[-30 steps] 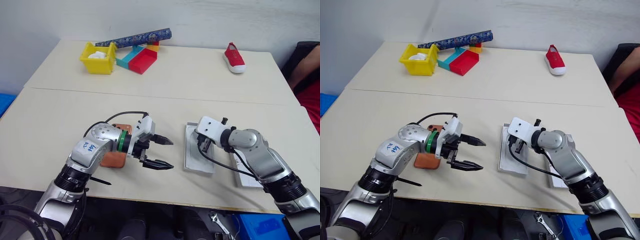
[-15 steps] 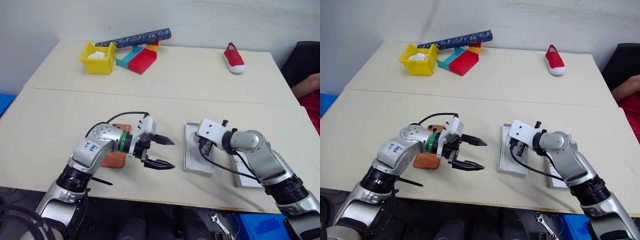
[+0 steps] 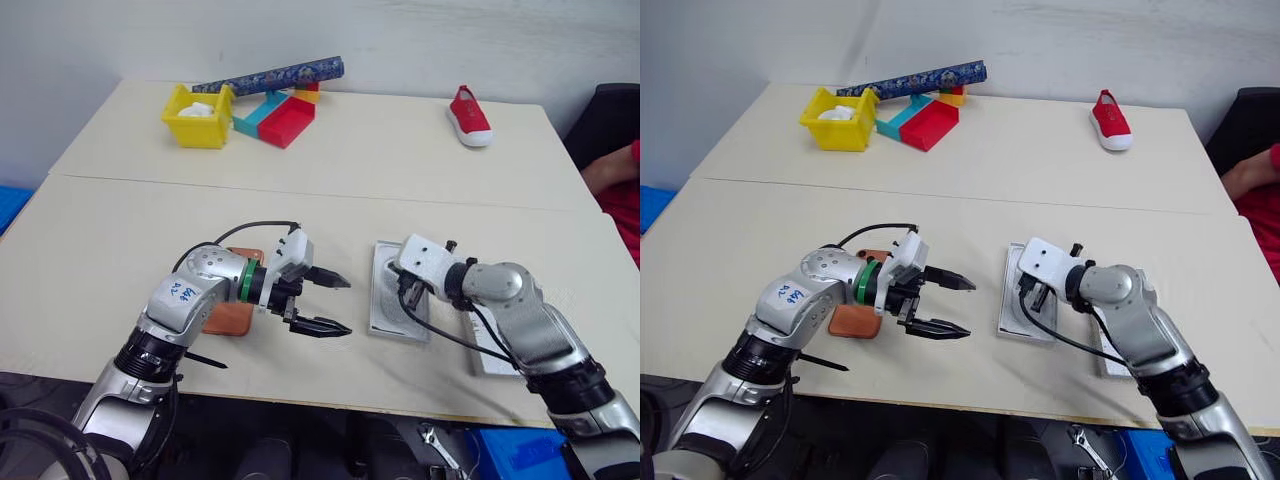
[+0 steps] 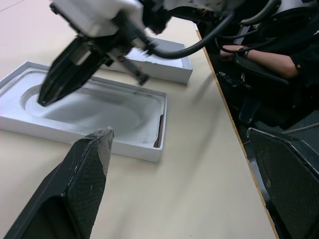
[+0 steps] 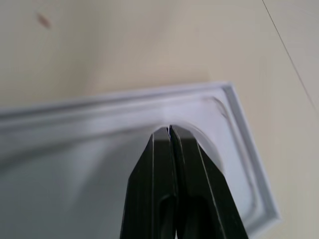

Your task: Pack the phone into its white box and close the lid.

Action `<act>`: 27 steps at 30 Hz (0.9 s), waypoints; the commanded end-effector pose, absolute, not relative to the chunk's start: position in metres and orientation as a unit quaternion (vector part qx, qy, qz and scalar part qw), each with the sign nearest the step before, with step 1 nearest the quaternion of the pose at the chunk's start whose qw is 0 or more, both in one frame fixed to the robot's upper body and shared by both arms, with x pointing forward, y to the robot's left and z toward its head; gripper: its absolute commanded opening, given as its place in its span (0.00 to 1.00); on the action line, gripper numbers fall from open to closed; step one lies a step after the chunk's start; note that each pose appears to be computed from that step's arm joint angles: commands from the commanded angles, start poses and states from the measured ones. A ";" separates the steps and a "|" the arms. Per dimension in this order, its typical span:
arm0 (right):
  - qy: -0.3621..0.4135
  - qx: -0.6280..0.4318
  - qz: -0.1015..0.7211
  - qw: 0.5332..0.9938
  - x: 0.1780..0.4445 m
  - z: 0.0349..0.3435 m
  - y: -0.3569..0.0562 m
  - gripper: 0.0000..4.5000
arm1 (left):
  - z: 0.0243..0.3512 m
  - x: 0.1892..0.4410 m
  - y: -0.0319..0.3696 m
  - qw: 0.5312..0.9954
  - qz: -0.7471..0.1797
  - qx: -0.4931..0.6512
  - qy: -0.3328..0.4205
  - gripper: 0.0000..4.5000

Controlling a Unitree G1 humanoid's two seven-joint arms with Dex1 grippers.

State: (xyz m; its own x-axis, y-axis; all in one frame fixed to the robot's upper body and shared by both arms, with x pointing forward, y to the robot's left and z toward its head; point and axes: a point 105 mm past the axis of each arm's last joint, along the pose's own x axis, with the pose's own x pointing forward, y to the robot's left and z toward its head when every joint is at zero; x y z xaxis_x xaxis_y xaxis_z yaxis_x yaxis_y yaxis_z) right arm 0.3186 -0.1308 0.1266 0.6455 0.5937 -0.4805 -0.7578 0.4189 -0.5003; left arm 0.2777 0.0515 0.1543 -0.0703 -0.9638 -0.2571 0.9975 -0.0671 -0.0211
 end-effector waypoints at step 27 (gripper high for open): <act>0.063 -0.313 0.521 0.792 0.249 0.155 -0.132 0.00 | 0.167 0.279 0.073 0.699 -0.704 0.088 0.090 1.00</act>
State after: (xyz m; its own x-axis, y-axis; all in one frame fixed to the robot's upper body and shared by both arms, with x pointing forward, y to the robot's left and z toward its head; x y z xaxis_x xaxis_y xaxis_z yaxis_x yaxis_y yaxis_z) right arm 0.2552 -0.1339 0.1398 0.4658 0.7558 -0.4602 -0.8629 0.2727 -0.4255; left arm 0.2782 0.0655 0.1554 -0.0422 -0.9620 -0.2698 0.9988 -0.0342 -0.0345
